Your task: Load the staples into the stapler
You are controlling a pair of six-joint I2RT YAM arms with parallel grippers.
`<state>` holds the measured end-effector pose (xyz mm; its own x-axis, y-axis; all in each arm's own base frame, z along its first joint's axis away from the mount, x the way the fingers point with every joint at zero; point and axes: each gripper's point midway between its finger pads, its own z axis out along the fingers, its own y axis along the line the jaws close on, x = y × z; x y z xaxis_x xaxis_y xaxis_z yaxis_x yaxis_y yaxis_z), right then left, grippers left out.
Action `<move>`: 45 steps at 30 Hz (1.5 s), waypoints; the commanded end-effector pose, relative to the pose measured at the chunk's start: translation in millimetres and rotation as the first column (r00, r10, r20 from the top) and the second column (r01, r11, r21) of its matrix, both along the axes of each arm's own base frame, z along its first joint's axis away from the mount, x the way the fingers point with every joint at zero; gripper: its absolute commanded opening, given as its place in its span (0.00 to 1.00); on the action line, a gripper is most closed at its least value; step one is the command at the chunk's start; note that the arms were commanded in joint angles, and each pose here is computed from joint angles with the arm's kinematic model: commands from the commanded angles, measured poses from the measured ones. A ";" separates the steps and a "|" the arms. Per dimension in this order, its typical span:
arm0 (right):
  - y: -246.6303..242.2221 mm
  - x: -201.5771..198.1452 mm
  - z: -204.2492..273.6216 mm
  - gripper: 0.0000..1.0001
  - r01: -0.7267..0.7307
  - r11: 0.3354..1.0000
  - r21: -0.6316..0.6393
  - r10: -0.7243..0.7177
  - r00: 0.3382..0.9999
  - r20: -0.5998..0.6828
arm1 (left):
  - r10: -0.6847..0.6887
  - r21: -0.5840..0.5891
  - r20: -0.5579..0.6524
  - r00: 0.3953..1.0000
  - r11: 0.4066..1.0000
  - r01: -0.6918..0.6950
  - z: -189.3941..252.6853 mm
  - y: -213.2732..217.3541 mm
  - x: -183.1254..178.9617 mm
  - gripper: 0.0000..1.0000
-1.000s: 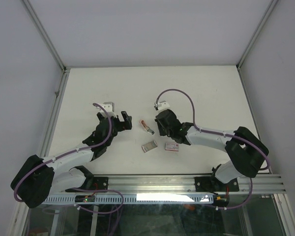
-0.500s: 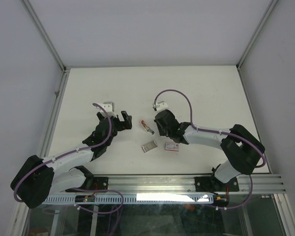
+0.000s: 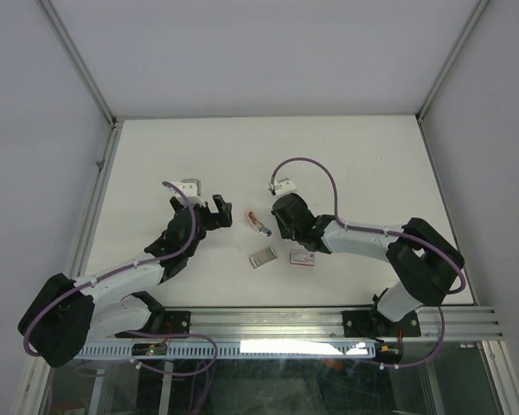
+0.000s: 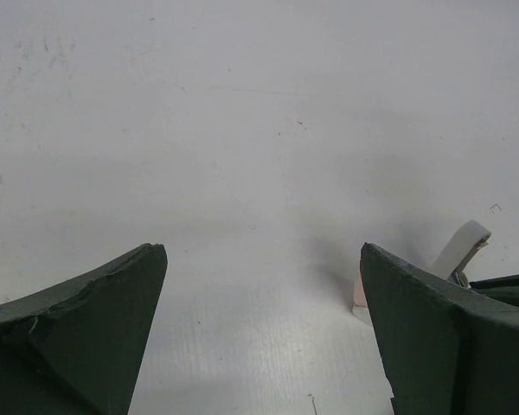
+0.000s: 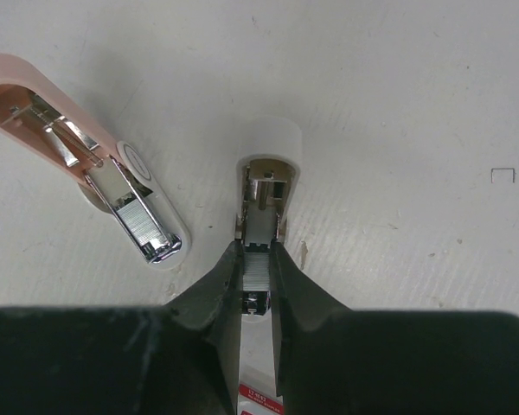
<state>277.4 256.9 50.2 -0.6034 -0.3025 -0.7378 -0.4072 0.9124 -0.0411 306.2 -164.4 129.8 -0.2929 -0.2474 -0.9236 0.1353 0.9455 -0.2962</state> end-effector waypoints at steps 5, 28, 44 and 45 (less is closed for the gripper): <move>13.5 10.2 9.3 0.11 0.014 0.999 0.046 -0.015 0.999 0.033 | 0.010 -0.041 0.078 0.997 0.999 -0.007 24.7 -2.5 5.7 0.99; 10.4 7.9 11.2 0.19 0.050 0.997 0.051 -0.050 0.999 0.011 | 0.008 -0.042 0.077 0.997 0.999 -0.005 24.3 -2.7 5.5 0.99; 10.7 7.0 40.5 0.32 0.049 0.992 0.114 -0.054 0.998 0.045 | 0.012 -0.041 0.078 0.997 0.999 -0.008 23.8 -1.3 4.8 0.99; 10.3 6.7 43.3 0.32 0.050 0.991 0.121 -0.057 0.997 0.049 | 0.011 -0.043 0.080 0.997 0.999 -0.008 24.4 -1.5 4.8 0.99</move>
